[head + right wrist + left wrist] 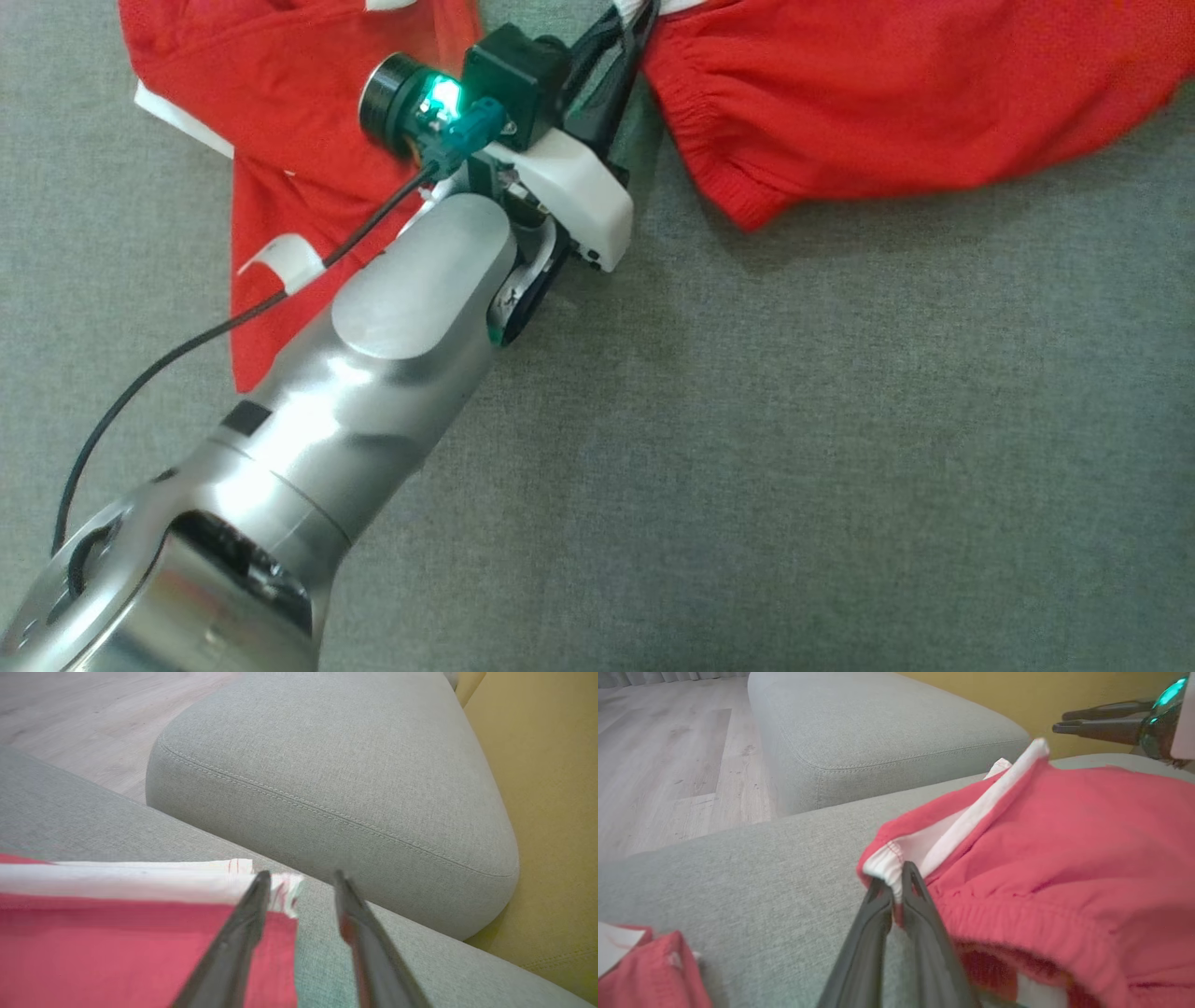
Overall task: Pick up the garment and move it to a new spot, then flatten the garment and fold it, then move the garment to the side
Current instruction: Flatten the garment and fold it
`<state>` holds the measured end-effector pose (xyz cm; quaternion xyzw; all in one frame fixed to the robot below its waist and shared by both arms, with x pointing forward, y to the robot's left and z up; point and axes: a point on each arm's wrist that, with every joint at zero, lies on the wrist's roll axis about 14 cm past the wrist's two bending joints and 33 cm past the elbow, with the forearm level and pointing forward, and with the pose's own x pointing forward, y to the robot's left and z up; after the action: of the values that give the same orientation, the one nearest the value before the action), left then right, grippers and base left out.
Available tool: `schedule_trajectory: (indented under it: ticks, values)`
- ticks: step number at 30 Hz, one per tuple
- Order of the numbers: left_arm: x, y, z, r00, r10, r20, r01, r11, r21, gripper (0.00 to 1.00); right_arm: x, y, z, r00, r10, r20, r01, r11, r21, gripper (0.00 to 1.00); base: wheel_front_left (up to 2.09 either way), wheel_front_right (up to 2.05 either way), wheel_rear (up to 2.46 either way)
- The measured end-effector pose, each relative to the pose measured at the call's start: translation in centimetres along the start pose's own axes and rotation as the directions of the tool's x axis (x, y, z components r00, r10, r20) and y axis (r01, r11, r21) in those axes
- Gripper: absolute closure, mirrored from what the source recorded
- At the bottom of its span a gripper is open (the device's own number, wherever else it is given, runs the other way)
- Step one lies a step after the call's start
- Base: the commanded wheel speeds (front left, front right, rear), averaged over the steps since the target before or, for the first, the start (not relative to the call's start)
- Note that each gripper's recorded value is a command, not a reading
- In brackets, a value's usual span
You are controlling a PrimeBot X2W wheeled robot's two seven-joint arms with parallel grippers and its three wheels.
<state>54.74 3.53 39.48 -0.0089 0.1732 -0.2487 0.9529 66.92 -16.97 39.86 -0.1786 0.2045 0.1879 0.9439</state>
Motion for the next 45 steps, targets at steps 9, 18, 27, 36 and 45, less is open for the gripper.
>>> schedule_trajectory:
  ticks: [9,18,27,36,45]
  values:
    - [-0.3,0.7,0.7,0.998,0.049,0.035,-0.05,0.998,0.023,0.0,-1.9,-3.1,2.6,0.986,-0.102,0.133,0.094,0.993,0.065,0.0,0.0,0.0,0.0]
    - [-2.8,0.9,8.0,0.964,0.124,0.237,-0.128,0.992,0.001,0.0,-7.2,-3.2,8.0,0.932,-0.163,0.323,0.102,0.975,0.198,0.0,0.0,0.0,0.0]
    - [-10.4,0.7,11.7,0.875,0.233,0.425,-0.219,0.972,-0.082,0.0,-15.9,-0.5,10.3,0.829,-0.258,0.496,0.031,0.908,0.419,0.0,0.0,0.0,0.0]
    - [-15.6,-0.4,6.2,0.883,0.305,0.356,-0.284,0.952,-0.11,0.0,-21.7,7.0,3.2,0.851,-0.315,0.421,0.031,0.829,0.558,0.0,0.0,0.0,0.0]
    - [-17.9,-2.7,2.2,0.903,0.313,0.295,-0.28,0.948,-0.148,0.0,-25.8,10.8,-2.4,0.888,-0.325,0.325,0.081,0.807,0.585,0.0,0.0,0.0,0.0]
